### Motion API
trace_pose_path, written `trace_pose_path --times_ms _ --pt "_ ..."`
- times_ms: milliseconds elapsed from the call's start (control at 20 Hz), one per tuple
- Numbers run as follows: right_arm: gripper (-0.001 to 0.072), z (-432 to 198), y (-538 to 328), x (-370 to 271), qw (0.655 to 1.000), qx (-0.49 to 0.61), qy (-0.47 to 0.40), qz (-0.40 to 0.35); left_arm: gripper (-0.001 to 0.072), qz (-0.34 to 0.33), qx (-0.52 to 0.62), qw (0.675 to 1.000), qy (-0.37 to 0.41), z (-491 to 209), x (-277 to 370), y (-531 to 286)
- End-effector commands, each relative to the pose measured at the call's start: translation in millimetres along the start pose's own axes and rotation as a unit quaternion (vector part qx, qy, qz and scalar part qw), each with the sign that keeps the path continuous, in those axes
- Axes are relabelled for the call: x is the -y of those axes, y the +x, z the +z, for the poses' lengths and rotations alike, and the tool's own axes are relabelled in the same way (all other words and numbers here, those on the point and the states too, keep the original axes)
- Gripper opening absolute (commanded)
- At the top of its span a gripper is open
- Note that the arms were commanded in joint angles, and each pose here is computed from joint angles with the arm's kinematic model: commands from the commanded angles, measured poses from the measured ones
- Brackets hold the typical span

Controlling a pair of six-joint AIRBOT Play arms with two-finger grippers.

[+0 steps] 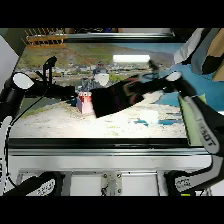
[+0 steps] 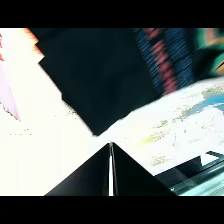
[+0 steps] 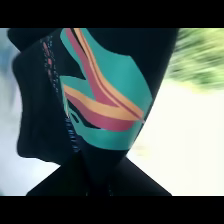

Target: Fold the clothes and pants, and hang the long-sleeved shirts on hangers.

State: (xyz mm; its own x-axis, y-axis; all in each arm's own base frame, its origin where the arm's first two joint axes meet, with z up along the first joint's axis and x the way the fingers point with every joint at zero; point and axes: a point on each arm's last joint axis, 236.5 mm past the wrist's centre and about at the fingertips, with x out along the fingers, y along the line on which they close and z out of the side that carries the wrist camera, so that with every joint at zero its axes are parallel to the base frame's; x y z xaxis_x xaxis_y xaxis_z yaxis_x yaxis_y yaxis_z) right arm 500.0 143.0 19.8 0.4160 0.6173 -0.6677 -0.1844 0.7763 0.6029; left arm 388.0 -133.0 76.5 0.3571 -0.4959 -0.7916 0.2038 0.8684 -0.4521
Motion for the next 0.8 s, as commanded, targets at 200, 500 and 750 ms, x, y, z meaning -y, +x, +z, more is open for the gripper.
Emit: trace_pose_path --times_ms 200,500,750 --pt "0.0008 52.7 -252.7 161.9 0.938 0.213 0.179 -0.207 0.001 0.0 -0.003 1.0 0.0 -1.7 0.3 0.0" --pt "0.0007 42.0 -326.4 172.3 0.901 0.275 0.23 -0.243 0.001 0.0 -0.004 1.0 0.0 -1.9 0.2 0.0" --pt "0.0007 -6.0 -359.5 181.8 0.868 0.231 0.263 -0.352 0.001 -0.001 -0.009 1.0 0.001 -4.4 0.6 0.0"
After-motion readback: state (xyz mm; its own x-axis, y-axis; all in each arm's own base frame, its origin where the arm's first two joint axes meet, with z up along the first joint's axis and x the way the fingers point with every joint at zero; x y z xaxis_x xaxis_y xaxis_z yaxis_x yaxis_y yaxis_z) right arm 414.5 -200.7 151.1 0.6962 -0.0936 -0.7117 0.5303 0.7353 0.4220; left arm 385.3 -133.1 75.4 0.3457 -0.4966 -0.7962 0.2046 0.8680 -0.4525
